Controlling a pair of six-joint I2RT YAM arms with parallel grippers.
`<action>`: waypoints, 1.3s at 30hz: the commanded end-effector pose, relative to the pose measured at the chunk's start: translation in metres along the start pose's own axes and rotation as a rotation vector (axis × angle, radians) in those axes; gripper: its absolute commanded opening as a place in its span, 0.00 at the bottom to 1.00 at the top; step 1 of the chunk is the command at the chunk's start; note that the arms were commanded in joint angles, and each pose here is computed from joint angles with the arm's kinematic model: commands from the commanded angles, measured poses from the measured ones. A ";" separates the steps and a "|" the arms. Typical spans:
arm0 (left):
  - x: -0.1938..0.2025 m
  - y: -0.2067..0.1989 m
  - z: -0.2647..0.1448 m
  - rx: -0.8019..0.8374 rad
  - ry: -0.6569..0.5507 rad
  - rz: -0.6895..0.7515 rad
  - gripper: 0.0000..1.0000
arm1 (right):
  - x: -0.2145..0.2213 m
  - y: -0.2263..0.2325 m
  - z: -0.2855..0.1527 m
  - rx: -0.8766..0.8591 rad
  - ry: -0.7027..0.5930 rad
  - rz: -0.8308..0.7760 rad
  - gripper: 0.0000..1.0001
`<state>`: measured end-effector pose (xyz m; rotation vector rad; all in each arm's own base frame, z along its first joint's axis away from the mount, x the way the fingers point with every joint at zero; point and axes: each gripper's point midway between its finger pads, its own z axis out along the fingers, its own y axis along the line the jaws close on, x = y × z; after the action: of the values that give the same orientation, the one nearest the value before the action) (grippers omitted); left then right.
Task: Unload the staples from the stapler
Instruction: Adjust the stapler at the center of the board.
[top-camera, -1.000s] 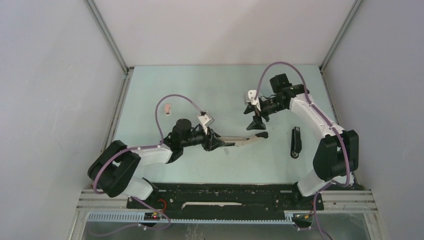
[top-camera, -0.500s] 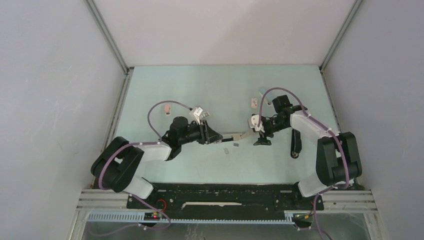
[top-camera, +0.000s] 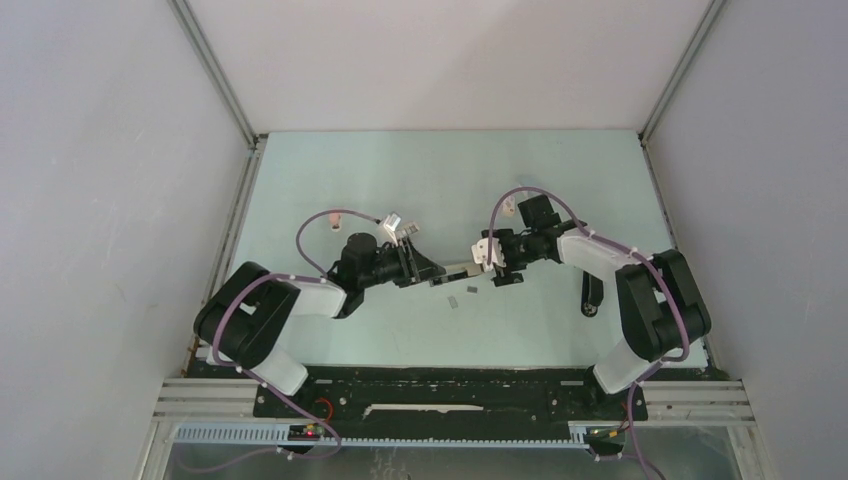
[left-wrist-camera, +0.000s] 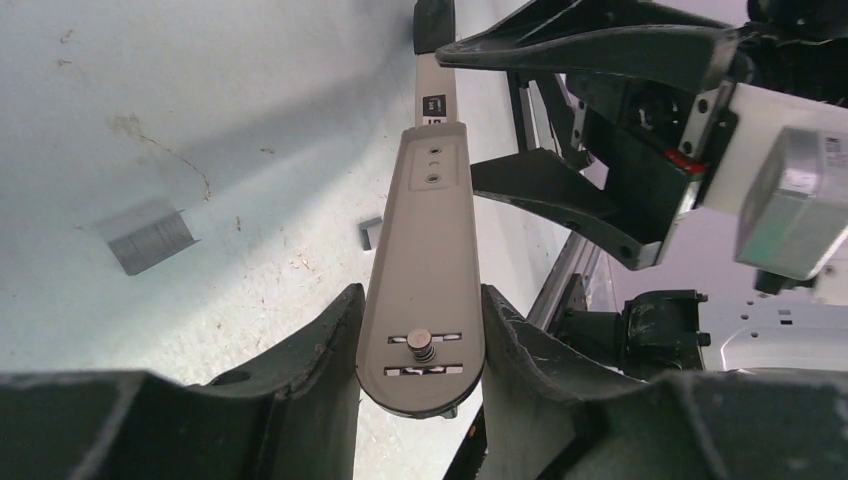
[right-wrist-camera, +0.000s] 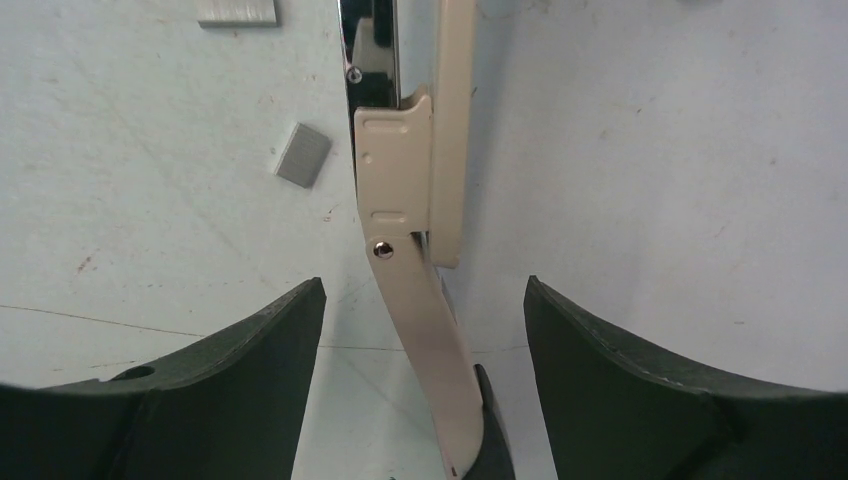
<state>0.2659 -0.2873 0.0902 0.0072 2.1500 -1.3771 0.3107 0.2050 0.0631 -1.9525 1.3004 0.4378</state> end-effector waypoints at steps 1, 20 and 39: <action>-0.022 -0.021 0.007 0.071 -0.045 0.008 0.00 | 0.011 -0.005 0.008 0.015 0.034 -0.011 0.80; -0.044 -0.022 0.018 0.097 -0.089 -0.030 0.07 | 0.025 -0.008 0.010 -0.024 0.080 0.110 0.06; -0.078 -0.040 0.003 0.137 -0.194 0.042 0.78 | -0.024 0.012 -0.038 -0.179 -0.037 0.310 0.00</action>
<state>0.3067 -0.2943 0.1154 -0.0835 2.0490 -1.4620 0.2895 0.1827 0.0591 -1.9545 1.6163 0.6888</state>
